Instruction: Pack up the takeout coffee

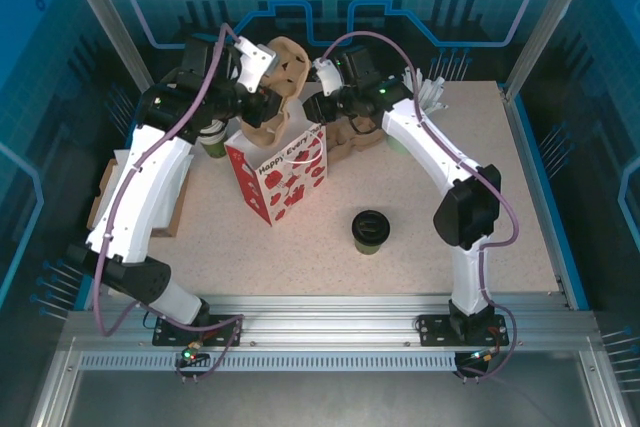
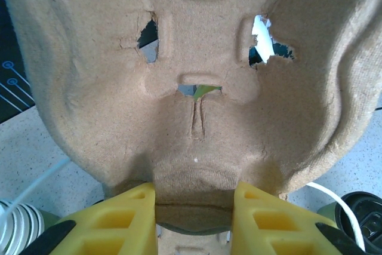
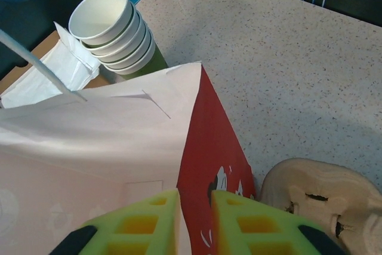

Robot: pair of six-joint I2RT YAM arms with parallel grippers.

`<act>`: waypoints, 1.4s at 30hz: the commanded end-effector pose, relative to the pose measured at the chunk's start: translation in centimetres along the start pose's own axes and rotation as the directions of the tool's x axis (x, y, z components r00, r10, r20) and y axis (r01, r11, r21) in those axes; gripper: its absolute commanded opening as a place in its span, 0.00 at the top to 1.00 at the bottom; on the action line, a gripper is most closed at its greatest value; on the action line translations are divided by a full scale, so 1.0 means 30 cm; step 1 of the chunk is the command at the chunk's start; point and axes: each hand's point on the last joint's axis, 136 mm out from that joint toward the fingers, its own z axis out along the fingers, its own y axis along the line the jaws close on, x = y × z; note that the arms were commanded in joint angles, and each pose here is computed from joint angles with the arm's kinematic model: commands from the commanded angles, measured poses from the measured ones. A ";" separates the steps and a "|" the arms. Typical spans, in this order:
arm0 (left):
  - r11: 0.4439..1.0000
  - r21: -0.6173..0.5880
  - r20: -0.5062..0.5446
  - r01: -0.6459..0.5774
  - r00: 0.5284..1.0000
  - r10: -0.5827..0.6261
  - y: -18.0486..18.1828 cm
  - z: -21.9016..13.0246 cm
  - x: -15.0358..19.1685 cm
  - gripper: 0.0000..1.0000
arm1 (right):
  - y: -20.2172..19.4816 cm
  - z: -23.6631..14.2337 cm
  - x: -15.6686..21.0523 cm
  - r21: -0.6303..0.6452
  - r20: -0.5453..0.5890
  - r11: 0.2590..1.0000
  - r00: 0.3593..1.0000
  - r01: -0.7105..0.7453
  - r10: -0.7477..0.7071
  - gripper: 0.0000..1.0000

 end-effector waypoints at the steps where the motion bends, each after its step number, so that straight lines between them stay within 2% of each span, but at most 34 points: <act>1: 0.999 0.032 -0.019 -0.026 0.999 0.027 0.001 0.043 0.017 0.71 | -0.009 0.001 0.000 -0.002 -0.014 1.000 1.000 -0.013 0.013 0.81; 6: 0.999 0.014 -0.070 -0.041 0.997 0.042 0.019 0.078 0.058 0.71 | -0.015 -0.009 -0.007 0.005 -0.008 1.000 1.000 -0.020 0.020 0.85; 27: 1.000 -0.007 -0.174 -0.022 0.985 0.021 0.059 0.103 0.167 0.72 | -0.014 -0.032 -0.024 0.006 0.009 1.000 1.000 -0.029 0.029 0.86; 42: 0.995 0.057 -0.070 0.082 0.994 -0.078 0.055 0.057 0.089 0.72 | -0.008 -0.028 -0.019 -0.003 0.003 1.000 1.000 -0.026 0.026 0.86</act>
